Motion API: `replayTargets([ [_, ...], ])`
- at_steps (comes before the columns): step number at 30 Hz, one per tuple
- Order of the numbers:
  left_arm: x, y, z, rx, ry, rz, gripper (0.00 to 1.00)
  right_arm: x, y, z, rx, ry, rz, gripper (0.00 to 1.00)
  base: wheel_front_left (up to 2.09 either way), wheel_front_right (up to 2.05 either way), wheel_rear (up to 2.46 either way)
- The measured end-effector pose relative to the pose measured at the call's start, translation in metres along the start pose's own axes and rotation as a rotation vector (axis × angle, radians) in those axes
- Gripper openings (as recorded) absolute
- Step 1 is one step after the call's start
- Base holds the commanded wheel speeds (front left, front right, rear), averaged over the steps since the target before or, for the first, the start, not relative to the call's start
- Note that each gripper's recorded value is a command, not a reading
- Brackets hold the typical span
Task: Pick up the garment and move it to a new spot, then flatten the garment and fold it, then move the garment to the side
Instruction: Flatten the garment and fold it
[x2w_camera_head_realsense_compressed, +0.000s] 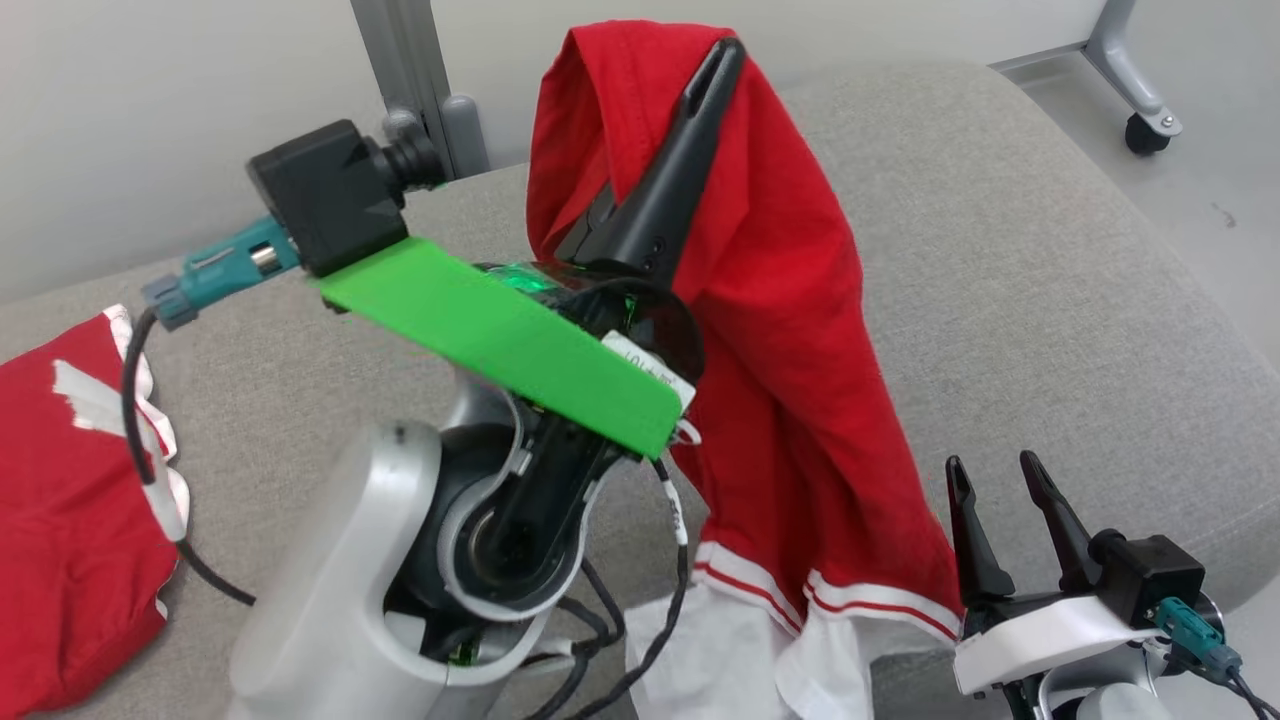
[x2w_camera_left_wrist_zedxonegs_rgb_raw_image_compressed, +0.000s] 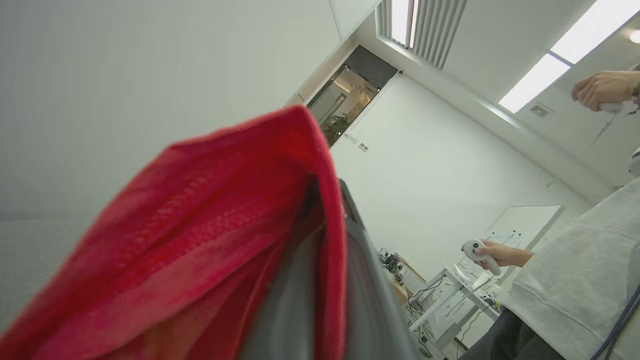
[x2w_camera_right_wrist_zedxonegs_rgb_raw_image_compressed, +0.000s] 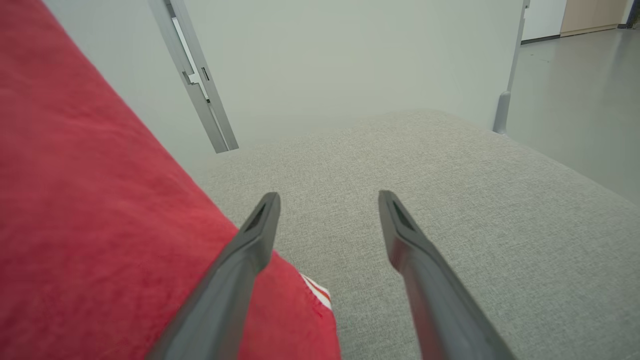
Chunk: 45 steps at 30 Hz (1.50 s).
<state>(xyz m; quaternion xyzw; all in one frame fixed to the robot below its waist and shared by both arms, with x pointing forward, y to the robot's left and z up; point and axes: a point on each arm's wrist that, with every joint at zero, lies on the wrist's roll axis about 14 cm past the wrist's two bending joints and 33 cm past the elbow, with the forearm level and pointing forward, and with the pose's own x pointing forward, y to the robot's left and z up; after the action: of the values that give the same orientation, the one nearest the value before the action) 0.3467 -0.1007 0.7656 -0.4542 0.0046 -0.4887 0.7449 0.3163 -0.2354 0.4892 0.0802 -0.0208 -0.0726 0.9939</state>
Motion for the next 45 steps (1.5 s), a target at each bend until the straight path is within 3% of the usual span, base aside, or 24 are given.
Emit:
replayTargets([
  [3, 0.006, 0.043, -0.008, -0.008, 0.003, 0.117, 0.0, 0.003, -0.002, -0.003, 0.003, 0.01, -0.008, 1.0, 0.0, 0.0, 0.0],
  [8, 0.004, 0.139, 0.005, 0.069, -0.076, 0.369, 0.0, 0.013, -0.002, -0.005, 0.004, 0.018, -0.008, 1.0, 0.0, 0.0, 0.0],
  [16, -0.037, 0.279, 0.034, 0.177, -0.16, 0.731, 0.02, 0.016, -0.011, -0.009, -0.006, 0.038, -0.04, 1.0, 0.0, 0.0, 0.0],
  [17, -0.045, 0.292, 0.032, 0.171, -0.159, 0.766, 0.22, 0.015, -0.012, -0.01, -0.008, 0.043, -0.045, 1.0, 0.0, 0.0, 0.0],
  [20, -0.058, 0.317, 0.021, 0.17, -0.129, 0.798, 0.49, 0.014, -0.016, -0.014, -0.013, 0.056, -0.057, 1.0, 0.0, 0.0, 0.0],
  [21, -0.063, 0.324, 0.014, 0.15, -0.108, 0.81, 0.97, 0.014, -0.017, -0.015, -0.014, 0.059, -0.06, 1.0, 0.0, 0.0, 0.0],
  [25, -0.079, 0.339, -0.001, 0.17, -0.043, 0.828, 1.0, 0.016, -0.016, -0.017, -0.019, 0.065, -0.054, 1.0, 0.0, 0.0, 0.0],
  [31, -0.103, 0.335, -0.013, 0.346, 0.058, 0.778, 1.0, 0.018, -0.012, -0.013, -0.028, 0.053, -0.037, 1.0, 0.0, 0.0, 0.0],
  [36, -0.14, 0.328, -0.034, 0.419, 0.143, 0.773, 1.0, 0.016, -0.007, -0.014, -0.037, 0.054, -0.021, 1.0, 0.0, 0.0, 0.0],
  [41, -0.173, 0.318, -0.054, 0.442, 0.216, 0.792, 1.0, 0.019, 0.002, -0.013, -0.04, 0.047, 0.009, 1.0, 0.0, 0.0, 0.0],
  [45, -0.192, 0.306, -0.095, 0.377, 0.345, 0.789, 1.0, 0.022, 0.009, -0.013, -0.043, 0.045, 0.033, 1.0, 0.0, 0.0, 0.0],
])
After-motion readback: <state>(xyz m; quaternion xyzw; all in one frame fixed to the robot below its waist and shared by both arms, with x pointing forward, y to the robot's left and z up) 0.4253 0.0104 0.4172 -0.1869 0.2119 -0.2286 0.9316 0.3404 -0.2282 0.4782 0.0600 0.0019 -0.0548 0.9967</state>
